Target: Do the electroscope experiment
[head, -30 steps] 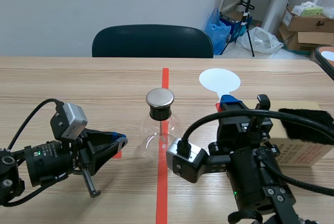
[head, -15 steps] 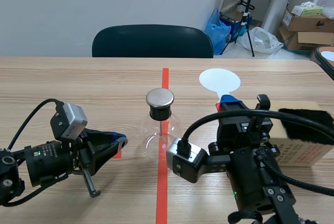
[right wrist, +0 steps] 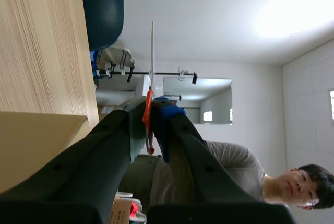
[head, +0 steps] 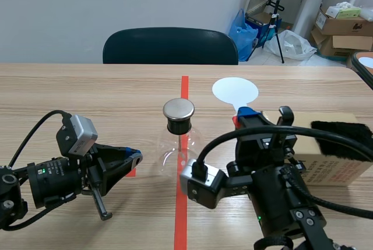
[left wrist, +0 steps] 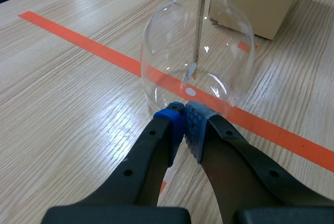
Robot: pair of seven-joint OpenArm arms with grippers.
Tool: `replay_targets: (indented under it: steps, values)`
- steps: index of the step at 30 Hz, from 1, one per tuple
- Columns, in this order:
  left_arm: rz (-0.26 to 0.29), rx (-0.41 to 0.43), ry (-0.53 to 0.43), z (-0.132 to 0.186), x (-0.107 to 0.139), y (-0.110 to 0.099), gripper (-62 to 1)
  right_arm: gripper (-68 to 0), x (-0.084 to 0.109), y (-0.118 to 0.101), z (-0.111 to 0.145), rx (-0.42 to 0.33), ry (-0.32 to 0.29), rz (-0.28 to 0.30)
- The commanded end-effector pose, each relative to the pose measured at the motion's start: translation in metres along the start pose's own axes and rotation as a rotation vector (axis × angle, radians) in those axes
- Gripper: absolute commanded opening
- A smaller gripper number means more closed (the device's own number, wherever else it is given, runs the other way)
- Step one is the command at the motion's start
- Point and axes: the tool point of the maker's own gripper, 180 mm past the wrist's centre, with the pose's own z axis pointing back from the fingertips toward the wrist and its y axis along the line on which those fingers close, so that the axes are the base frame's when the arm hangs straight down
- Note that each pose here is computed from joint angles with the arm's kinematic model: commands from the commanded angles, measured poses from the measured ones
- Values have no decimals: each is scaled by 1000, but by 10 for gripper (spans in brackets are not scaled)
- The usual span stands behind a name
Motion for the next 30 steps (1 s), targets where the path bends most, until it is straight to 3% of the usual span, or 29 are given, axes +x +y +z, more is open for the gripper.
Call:
replay_targets:
  steps: [1,19,24,30]
  values:
    - [-6,-7,-42,-3,12,-1,-579,-660,0,-9,-4,-31,-21,-1]
    - [-6,-7,-43,-3,13,-1,-578,-660,57,-9,6,-31,-341,2]
    - [-6,-7,-43,-3,13,-1,-578,-660,63,-8,9,-31,-378,3]
    - [-6,-7,-43,-3,13,-1,-578,-660,63,-8,9,-31,-378,3]
